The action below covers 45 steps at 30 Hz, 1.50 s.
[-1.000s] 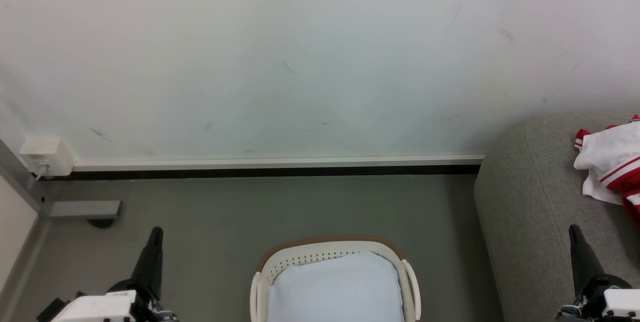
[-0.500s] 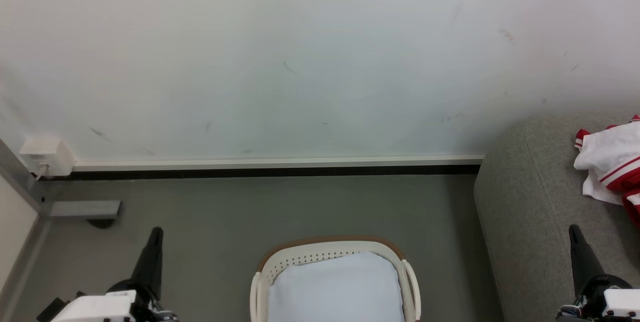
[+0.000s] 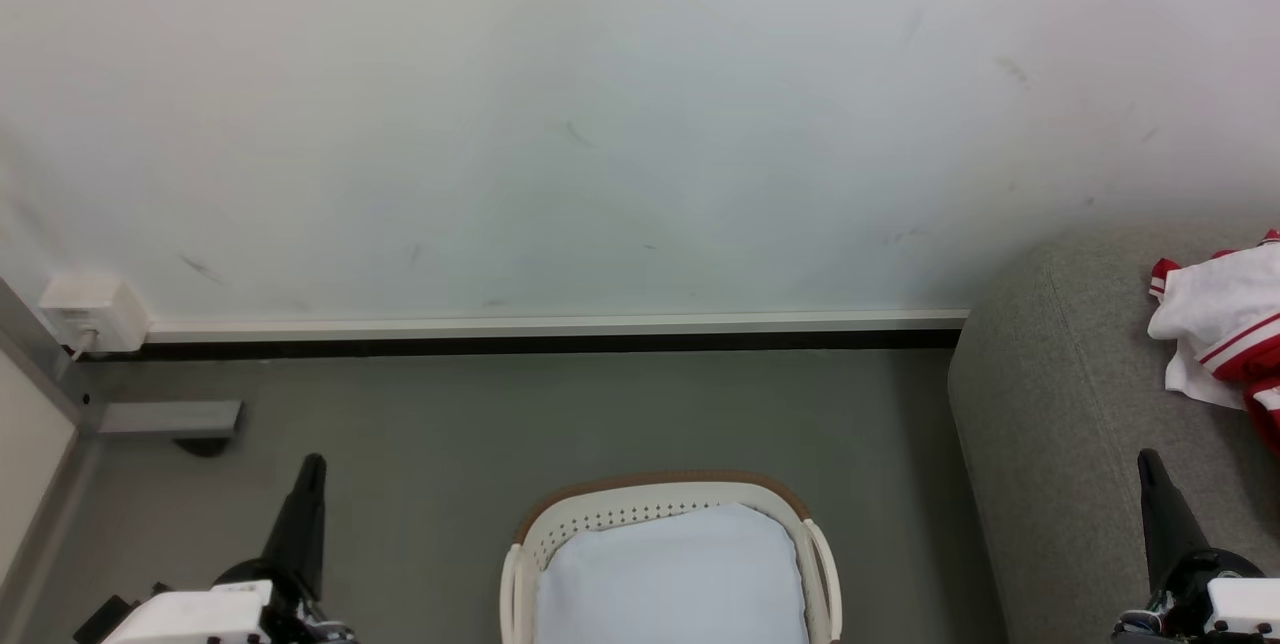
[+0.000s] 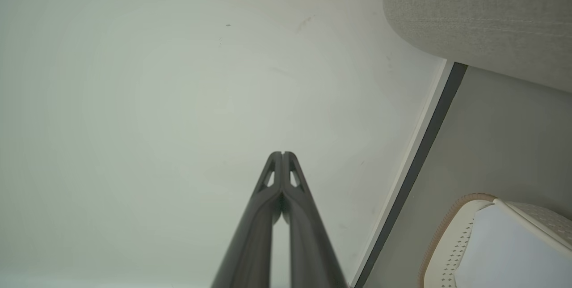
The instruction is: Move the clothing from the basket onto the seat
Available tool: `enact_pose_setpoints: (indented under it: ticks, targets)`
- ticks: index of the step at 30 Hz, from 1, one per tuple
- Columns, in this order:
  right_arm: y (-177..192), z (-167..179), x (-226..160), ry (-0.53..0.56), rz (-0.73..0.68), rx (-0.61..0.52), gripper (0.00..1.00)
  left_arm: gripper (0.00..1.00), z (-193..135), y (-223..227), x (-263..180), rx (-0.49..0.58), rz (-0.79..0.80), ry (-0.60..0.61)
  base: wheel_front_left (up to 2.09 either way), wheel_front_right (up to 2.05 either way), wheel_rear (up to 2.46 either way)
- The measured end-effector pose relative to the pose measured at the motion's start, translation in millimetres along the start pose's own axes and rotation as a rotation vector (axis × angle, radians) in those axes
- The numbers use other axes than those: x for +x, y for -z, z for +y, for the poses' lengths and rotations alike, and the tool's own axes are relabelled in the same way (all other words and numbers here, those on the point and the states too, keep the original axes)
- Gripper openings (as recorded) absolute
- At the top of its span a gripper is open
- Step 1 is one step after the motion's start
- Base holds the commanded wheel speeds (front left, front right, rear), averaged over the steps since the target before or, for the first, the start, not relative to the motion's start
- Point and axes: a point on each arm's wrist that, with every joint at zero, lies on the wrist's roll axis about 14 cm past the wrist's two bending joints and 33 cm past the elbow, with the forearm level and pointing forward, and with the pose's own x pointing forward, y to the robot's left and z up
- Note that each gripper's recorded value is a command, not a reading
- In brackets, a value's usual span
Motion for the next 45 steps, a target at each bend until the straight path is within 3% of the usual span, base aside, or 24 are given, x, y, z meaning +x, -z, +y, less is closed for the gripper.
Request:
enact_pose_setpoints:
  ticks: [45]
  targets:
    - [0.0, 0.0, 0.0, 0.000, 0.000, 0.000, 0.00, 0.00, 0.0, 0.0, 0.0, 0.000, 0.000, 0.000, 0.00, 0.00, 0.00]
